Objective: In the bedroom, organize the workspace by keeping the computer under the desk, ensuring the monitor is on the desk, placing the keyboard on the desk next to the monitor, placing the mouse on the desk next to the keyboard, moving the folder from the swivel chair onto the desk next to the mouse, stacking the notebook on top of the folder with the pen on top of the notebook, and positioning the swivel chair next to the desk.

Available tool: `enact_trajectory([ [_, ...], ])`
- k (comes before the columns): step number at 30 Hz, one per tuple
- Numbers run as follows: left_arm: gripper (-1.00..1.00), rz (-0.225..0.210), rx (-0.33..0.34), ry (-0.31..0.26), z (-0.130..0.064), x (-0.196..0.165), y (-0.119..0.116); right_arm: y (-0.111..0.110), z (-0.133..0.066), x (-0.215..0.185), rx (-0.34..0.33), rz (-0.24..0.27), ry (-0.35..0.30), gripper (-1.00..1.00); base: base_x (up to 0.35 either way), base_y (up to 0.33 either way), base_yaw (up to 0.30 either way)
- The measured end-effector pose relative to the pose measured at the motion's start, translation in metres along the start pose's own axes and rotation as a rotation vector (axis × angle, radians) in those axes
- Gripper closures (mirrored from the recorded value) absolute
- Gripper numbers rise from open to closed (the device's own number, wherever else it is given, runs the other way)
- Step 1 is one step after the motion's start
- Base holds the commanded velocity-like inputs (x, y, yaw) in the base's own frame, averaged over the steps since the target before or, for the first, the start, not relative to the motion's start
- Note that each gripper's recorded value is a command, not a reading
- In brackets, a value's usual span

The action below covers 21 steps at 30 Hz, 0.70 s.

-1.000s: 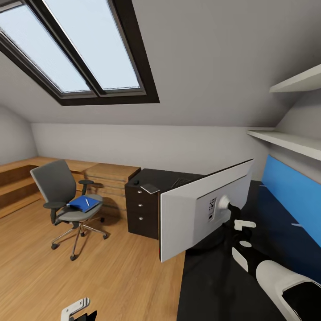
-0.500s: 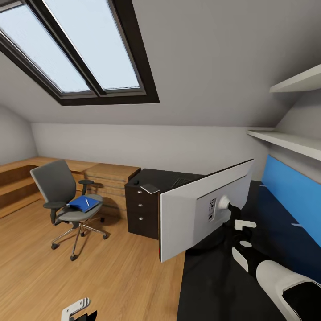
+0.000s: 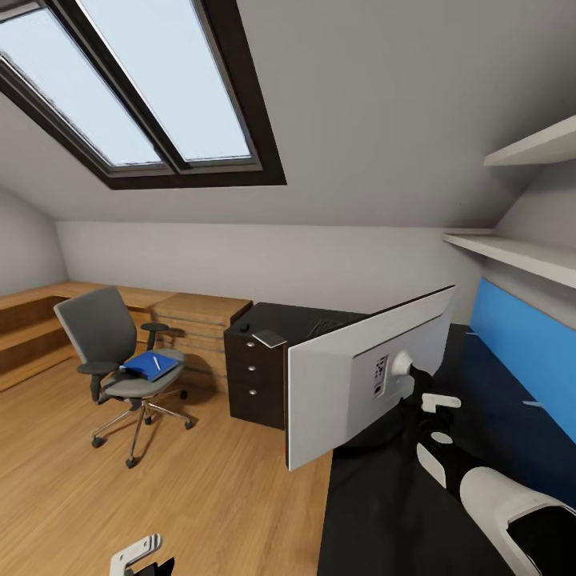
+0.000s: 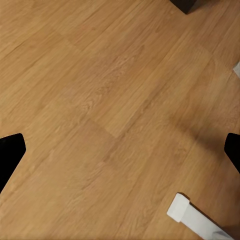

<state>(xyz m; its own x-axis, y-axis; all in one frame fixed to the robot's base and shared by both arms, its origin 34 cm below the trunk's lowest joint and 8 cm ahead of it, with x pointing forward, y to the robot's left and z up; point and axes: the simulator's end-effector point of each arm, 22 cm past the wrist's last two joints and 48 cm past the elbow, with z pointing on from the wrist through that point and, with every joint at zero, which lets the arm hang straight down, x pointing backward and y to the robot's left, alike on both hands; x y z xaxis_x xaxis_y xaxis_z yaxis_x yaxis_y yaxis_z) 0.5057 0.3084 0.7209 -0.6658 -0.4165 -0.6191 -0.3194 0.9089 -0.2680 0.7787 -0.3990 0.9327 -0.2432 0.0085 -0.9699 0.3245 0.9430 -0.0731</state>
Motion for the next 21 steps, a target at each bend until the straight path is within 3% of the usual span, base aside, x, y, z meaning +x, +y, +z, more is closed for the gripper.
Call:
enact_trajectory([
  [21, -1.0, 0.0, -0.001, 0.002, 0.0001, 0.0007, 0.0004, -0.0022, 0.0004, -0.001, 0.003, 0.0, -0.004, -1.0, 0.044, 0.0, 0.0],
])
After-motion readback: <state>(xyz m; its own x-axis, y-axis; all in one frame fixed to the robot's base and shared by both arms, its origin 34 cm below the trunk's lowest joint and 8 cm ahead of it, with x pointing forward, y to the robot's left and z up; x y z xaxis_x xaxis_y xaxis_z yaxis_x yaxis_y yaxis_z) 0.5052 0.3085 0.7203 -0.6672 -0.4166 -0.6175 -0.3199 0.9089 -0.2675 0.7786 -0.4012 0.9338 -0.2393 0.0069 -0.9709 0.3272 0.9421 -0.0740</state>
